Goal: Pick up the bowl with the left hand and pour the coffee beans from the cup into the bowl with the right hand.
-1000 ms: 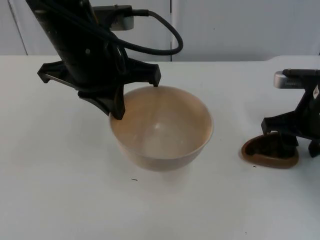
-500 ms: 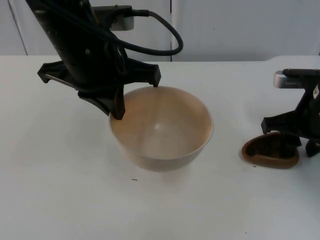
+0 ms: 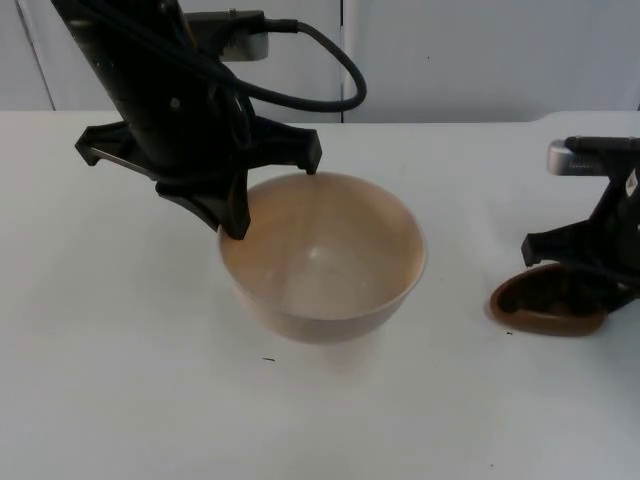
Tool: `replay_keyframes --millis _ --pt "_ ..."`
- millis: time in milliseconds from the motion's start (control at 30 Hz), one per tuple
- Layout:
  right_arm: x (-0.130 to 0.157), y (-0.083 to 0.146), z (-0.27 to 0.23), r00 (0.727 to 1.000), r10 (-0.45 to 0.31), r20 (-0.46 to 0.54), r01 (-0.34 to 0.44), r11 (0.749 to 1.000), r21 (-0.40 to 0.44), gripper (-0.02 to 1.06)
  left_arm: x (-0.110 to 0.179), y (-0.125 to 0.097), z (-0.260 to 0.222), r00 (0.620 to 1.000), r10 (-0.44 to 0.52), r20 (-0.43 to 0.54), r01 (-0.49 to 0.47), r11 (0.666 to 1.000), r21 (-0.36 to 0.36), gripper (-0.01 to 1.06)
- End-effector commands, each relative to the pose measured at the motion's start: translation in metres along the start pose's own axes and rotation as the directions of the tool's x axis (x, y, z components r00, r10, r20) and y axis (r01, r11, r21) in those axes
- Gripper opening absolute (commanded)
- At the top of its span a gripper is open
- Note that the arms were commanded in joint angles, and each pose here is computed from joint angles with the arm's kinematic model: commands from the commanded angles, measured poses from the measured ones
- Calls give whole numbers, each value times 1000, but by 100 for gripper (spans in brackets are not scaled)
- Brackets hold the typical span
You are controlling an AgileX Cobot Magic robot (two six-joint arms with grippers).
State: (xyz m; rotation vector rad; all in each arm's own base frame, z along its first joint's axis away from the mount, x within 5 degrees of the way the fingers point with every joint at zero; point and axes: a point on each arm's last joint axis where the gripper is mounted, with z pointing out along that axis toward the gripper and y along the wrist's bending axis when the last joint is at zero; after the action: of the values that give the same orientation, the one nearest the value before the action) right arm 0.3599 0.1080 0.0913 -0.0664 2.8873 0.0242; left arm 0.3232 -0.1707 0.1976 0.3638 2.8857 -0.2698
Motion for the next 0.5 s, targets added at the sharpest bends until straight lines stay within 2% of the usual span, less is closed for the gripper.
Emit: replay_keyframes --millis 0,67,100,200,467 --pt "0 -1 1 1000 -11 0 11 1000 5 18 0 -3 -3 1000 14 10 -14 1000 3 0" --pt "-1 -1 1 1000 -9 4 9 1000 3 9 0 -3 -3 1000 18 10 -18 1000 3 0" --pt "-1 -1 1 1000 -9 4 9 1000 3 9 0 -3 -3 1000 18 10 -18 1000 3 0" --pt "-1 -1 1 1000 -9 13 9 1000 0 0 0 -3 -3 1000 18 10 -18 1000 3 0" --pt "-4 -1 -11 999 -9 32 9 1000 -2 0 0 -3 -3 1000 24 10 -24 1000 3 0"
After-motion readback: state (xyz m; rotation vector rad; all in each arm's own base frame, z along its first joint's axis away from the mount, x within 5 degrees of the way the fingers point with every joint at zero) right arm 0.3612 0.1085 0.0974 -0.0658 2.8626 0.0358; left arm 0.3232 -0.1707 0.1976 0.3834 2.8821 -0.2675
